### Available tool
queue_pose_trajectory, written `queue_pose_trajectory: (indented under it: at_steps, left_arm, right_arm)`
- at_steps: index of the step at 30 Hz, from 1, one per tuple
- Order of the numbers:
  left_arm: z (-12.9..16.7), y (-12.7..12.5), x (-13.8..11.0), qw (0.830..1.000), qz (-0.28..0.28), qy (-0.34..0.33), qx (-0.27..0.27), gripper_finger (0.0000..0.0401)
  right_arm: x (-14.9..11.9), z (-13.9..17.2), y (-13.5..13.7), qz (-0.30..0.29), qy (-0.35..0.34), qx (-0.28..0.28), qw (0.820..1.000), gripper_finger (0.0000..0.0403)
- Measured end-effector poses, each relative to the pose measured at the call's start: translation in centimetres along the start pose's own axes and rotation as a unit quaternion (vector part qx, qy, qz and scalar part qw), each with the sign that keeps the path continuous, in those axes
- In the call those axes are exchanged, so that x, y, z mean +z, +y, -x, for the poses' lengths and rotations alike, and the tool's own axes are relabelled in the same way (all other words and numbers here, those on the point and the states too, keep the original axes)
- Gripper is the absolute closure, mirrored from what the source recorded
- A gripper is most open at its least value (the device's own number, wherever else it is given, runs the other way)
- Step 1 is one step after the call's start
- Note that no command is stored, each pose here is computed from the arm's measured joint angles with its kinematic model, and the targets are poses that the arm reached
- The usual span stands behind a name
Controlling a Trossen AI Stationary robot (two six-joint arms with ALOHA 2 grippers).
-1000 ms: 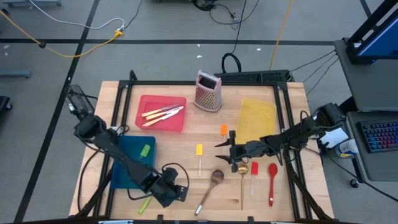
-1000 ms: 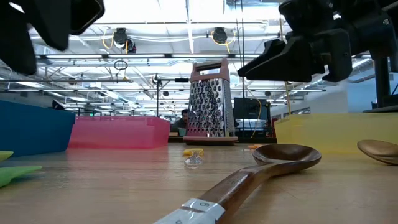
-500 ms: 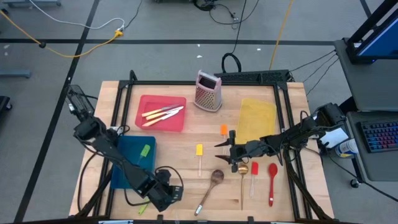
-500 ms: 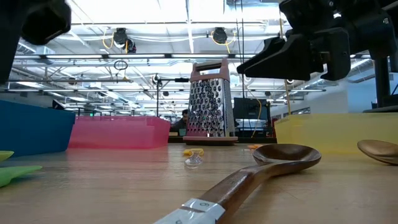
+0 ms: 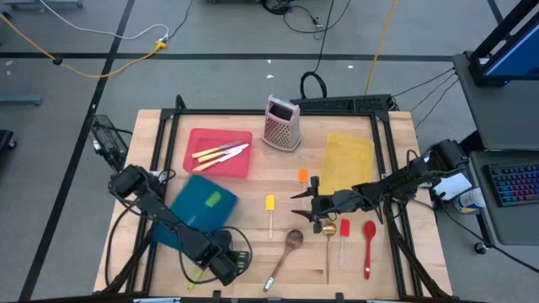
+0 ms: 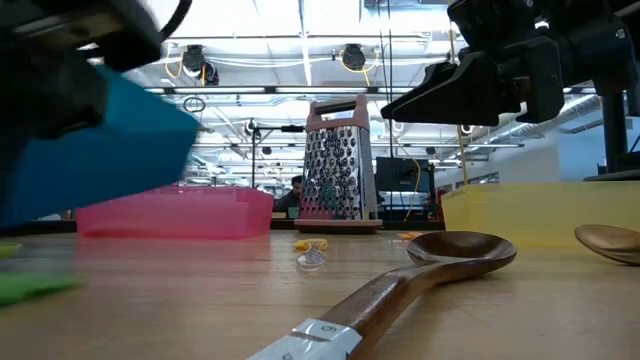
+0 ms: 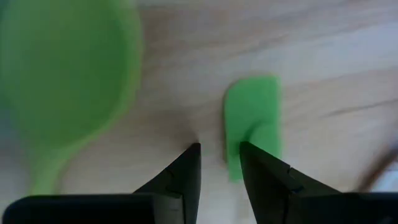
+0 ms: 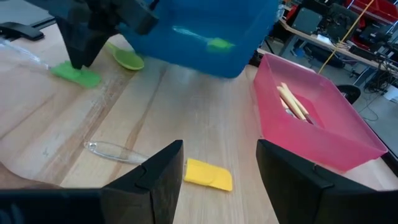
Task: Pick & Place Kitchen Items
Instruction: Put the green spatula into the blue bin
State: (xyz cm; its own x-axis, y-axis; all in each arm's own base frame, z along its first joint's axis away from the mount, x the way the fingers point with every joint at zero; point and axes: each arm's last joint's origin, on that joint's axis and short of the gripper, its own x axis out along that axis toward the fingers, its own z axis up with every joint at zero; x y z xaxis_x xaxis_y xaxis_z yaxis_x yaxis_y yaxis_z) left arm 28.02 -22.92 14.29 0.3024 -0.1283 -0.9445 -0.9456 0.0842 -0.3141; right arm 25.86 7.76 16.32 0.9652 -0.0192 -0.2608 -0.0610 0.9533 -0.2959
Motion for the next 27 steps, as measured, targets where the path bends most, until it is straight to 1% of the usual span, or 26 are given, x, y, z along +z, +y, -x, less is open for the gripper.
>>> queue_pose_trajectory:
  at_steps: [3, 9, 13, 17, 20, 25, 27]
  left_arm:
    - [-0.1, -0.3, 0.4, 1.0, 0.007, -0.005, -0.005, 0.0286]
    - [-0.1, -0.7, 1.1, 1.0, -0.017, 0.006, 0.001, 0.0286]
    - [0.9, -1.1, 1.5, 0.999, -0.037, 0.005, -0.012, 0.0286]
    - [2.3, -1.2, 2.0, 0.998, -0.051, -0.025, -0.026, 0.0286]
    - [3.4, -0.8, 2.6, 0.998, -0.05, -0.046, -0.012, 0.0286]
    - [4.7, 0.2, 3.6, 0.995, -0.051, -0.068, 0.043, 0.0286]
    - [5.4, 0.3, 3.6, 0.995, -0.056, -0.067, 0.04, 0.0286]
  right_arm:
    - [0.0, 0.0, 0.0, 0.0, 0.0, 0.0, 1.0, 0.0206]
    - [0.0, 0.0, 0.0, 0.0, 0.0, 0.0, 1.0, 0.0206]
    - [0.0, 0.0, 0.0, 0.0, -0.001, 0.0, 1.0, 0.0206]
    - [0.1, 0.0, 0.0, -0.001, -0.003, -0.001, 1.0, 0.0206]
    - [0.1, 0.0, 0.0, -0.001, -0.004, -0.001, 1.0, 0.0206]
    - [0.1, 0.0, 0.0, -0.002, -0.004, -0.001, 1.0, 0.0206]
    - [0.1, 0.0, 0.0, -0.002, -0.005, -0.001, 1.0, 0.0206]
